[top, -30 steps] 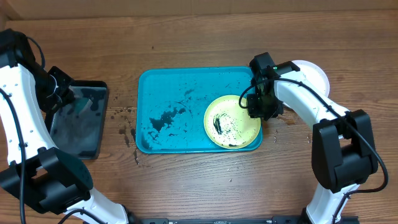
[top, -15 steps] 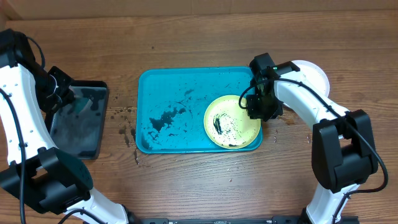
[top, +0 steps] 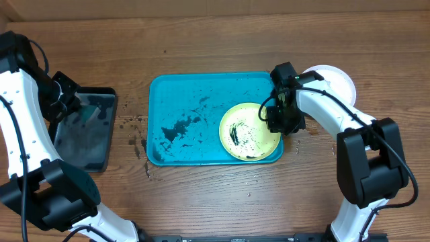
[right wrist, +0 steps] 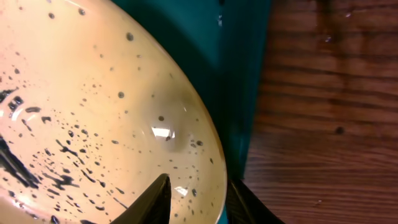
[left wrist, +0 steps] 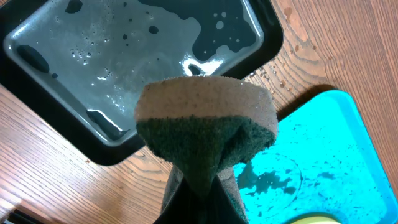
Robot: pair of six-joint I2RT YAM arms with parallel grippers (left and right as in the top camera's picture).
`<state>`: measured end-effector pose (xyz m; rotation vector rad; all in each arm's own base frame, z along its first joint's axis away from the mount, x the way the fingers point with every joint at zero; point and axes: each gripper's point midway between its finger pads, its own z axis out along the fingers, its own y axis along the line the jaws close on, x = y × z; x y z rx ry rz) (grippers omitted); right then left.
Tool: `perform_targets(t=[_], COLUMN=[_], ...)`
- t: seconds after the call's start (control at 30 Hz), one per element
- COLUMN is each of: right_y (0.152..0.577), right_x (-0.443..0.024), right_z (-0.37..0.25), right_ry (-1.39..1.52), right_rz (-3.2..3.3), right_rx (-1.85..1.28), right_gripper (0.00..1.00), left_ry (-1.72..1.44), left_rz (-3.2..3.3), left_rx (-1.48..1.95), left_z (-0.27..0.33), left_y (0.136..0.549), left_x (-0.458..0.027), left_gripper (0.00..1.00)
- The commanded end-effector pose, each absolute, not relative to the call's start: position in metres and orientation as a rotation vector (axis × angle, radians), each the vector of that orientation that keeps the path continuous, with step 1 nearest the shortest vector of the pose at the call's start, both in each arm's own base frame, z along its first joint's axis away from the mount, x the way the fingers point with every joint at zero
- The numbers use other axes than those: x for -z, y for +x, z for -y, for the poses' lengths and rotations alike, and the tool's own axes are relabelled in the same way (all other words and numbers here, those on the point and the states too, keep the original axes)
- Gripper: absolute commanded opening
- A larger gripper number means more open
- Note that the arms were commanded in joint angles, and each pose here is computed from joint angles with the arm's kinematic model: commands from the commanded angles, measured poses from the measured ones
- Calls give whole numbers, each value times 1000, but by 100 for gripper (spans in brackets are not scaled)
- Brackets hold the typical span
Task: Clean dirty plates on tray and stack at the side
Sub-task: 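Pull the yellow plate toward tray center and bring the sponge over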
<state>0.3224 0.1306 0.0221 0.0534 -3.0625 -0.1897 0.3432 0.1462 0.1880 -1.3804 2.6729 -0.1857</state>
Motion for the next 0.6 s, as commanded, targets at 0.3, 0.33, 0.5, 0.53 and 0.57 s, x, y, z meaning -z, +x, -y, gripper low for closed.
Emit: perform_targets(t=[0.3,0.33,0.5,0.53,0.57], right_y=[328,329,340,340,339], right_x=[-30,-30,-11,-6,-1], right_z=[-150,-152,-164,-164,-163], right_ry=[66,71,63,43,30], right_rz=[3080,3086,3136,3128,3117], right_rx=[342,347,382,378,371], right_gripper=[23,23,17,17,16], left_ry=[-1395,-1395,-1386,-1372,-1359], left_rz=[-2671,-2671,-2675,-2680,-2685], left_rx=[206,206,238,257,270], left_z=[-141,-141,-138,-136,-134], left_y=[344,344,345,346,347], left_x=[-187,-187,-188,-188,-189], left_gripper=[4,4,4,4,4])
